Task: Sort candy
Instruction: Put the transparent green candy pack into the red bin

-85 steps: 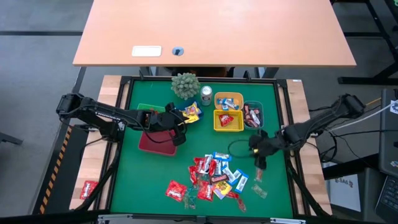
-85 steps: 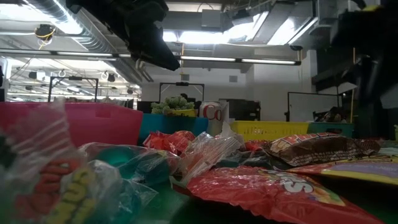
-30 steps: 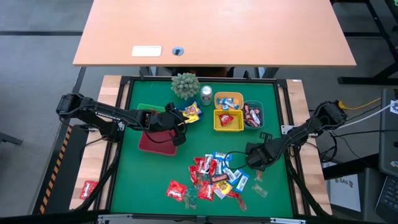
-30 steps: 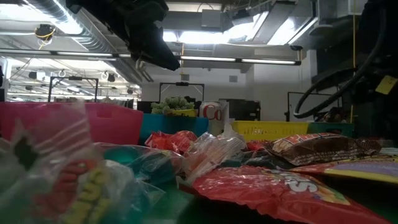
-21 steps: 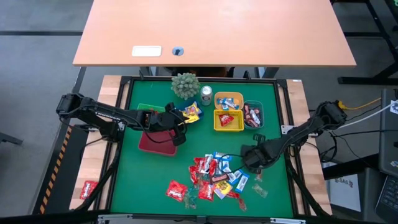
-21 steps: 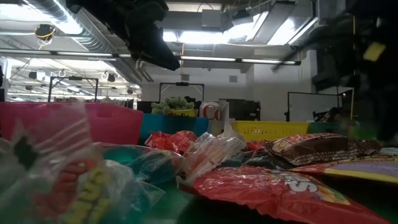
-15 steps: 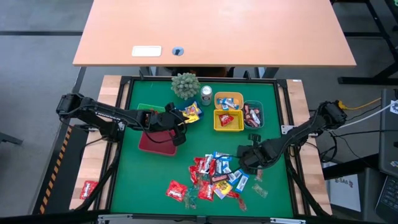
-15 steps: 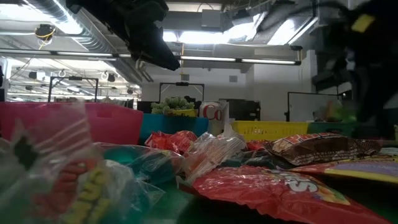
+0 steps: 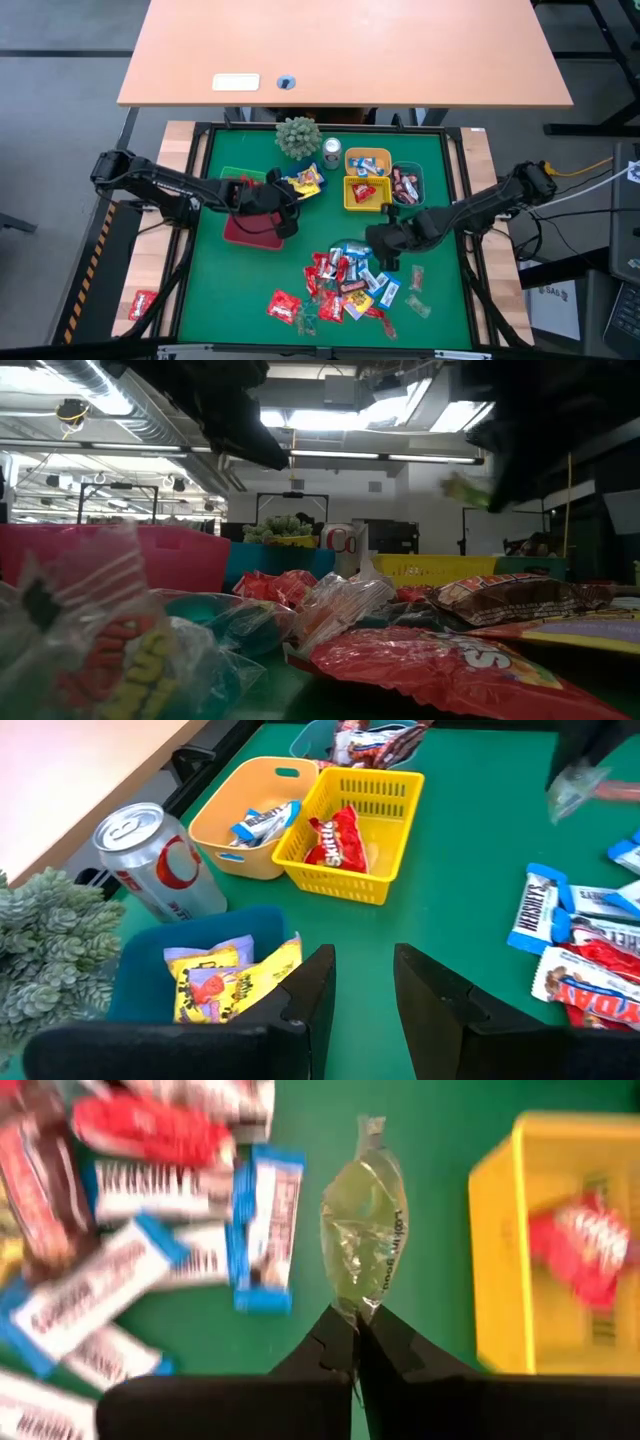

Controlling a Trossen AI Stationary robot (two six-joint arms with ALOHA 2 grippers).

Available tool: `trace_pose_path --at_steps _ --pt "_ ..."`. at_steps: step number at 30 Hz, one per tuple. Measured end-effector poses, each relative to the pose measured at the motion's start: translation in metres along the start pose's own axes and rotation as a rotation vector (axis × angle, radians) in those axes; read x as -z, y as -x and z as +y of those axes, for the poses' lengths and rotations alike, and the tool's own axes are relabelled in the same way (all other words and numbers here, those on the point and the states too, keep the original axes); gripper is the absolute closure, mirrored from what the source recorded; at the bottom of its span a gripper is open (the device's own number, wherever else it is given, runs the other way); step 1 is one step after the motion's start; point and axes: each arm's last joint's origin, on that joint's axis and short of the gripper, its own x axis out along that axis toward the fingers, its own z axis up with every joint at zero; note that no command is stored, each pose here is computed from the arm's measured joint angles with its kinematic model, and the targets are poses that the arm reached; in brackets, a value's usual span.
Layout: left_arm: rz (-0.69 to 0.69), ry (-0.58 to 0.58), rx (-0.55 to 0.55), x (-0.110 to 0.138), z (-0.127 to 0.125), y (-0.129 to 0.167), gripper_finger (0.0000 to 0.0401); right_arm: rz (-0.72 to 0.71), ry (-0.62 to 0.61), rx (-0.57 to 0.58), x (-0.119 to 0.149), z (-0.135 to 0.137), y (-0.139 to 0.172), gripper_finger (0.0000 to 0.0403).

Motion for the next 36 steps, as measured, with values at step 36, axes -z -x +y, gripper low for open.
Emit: trace_pose_path --at_steps 36 --pt "-0.306 -0.123 0.271 -0.026 -0.031 0.014 0.0219 -0.644 0.037 -0.145 -0.074 -0.042 0.007 0.0398"
